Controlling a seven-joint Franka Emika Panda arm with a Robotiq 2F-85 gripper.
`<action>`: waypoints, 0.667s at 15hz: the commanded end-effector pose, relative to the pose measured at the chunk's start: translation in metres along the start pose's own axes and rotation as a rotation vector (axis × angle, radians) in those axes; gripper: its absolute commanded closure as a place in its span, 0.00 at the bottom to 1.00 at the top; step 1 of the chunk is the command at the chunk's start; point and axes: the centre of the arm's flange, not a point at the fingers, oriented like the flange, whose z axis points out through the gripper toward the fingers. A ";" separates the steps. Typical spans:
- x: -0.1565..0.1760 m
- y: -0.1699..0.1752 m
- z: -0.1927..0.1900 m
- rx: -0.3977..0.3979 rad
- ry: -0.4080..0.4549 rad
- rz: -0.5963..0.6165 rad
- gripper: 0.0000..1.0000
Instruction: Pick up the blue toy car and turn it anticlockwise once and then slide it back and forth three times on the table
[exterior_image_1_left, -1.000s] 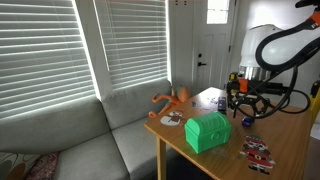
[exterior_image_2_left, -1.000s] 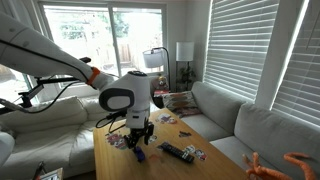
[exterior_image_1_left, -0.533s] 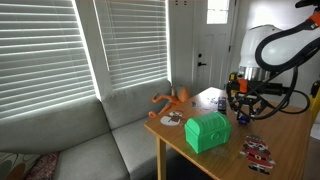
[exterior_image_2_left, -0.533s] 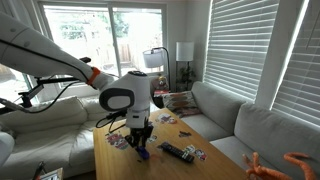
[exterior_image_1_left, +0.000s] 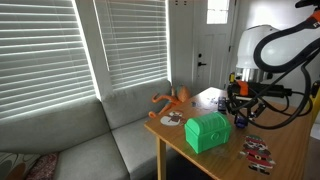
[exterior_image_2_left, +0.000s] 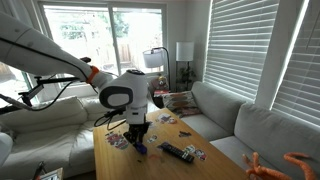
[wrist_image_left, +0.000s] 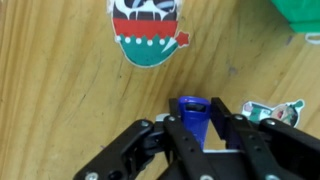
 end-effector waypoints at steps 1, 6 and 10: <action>-0.030 -0.007 -0.002 0.002 -0.111 -0.095 0.89; -0.052 -0.013 0.006 -0.012 -0.160 -0.189 0.89; -0.035 -0.009 0.005 -0.006 -0.129 -0.186 0.89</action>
